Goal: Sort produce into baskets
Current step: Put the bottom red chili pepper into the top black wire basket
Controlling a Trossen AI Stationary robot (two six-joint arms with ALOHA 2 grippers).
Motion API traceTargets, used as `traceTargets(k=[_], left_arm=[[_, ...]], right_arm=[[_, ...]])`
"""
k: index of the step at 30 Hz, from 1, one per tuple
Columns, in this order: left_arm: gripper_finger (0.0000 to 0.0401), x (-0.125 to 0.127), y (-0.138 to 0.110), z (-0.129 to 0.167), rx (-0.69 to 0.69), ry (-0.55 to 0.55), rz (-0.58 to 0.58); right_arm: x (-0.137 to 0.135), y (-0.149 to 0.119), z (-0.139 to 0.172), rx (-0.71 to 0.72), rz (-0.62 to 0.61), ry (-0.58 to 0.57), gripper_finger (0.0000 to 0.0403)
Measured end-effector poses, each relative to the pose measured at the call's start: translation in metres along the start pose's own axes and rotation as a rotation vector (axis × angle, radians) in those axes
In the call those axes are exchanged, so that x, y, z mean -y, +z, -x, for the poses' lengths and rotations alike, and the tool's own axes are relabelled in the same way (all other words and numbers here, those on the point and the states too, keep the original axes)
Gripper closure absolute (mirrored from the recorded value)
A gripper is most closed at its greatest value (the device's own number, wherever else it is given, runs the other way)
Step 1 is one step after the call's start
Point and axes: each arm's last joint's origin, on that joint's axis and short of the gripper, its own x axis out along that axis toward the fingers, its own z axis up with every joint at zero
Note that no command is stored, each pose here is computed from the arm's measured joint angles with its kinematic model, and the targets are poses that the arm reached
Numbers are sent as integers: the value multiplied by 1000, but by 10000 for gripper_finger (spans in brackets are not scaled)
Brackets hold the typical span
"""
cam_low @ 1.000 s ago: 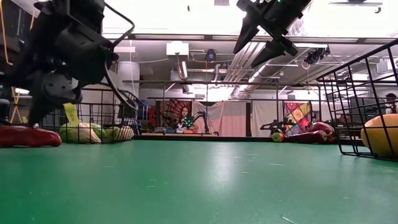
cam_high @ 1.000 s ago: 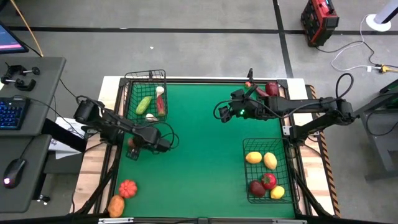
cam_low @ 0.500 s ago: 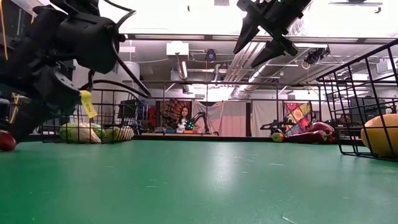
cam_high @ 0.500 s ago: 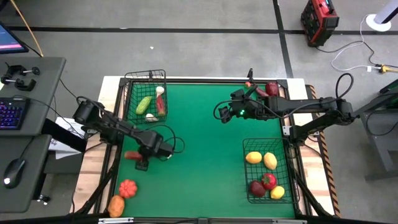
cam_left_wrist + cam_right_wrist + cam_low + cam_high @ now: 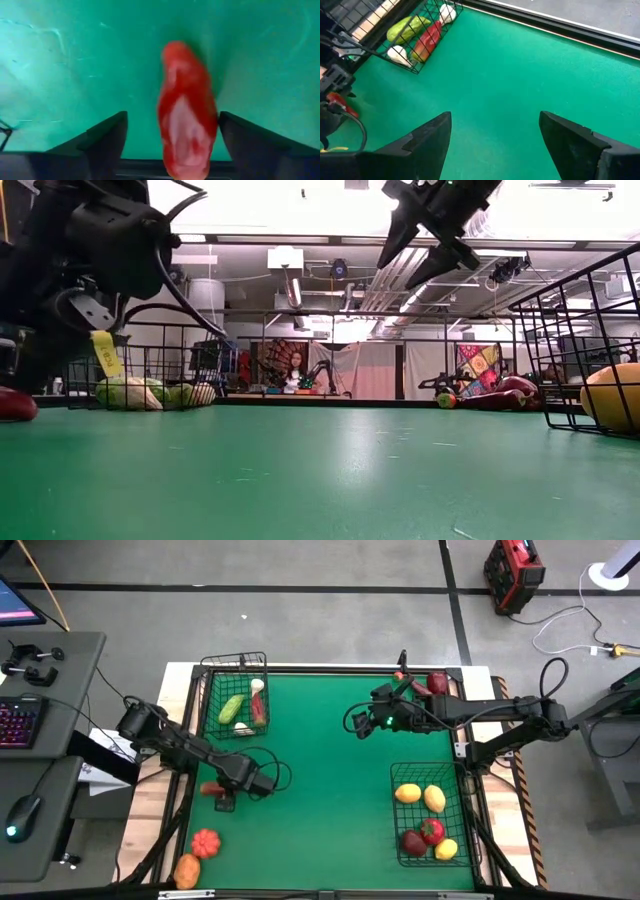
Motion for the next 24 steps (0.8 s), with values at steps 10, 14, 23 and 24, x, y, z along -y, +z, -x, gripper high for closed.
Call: traceTargets(k=[10, 14, 23, 24], left_arm=[[347, 0, 7, 17, 111, 22, -8], [347, -7, 9, 59, 317, 41, 8], [353, -48, -62, 205, 1054, 281, 197], [353, -56, -77, 214, 1115, 363, 291]], right_arm=[[3, -3, 0, -23, 15, -28, 108], [3, -3, 0, -23, 22, -28, 108], [3, -3, 0, -23, 13, -28, 108], [3, -3, 0, -23, 8, -28, 108]])
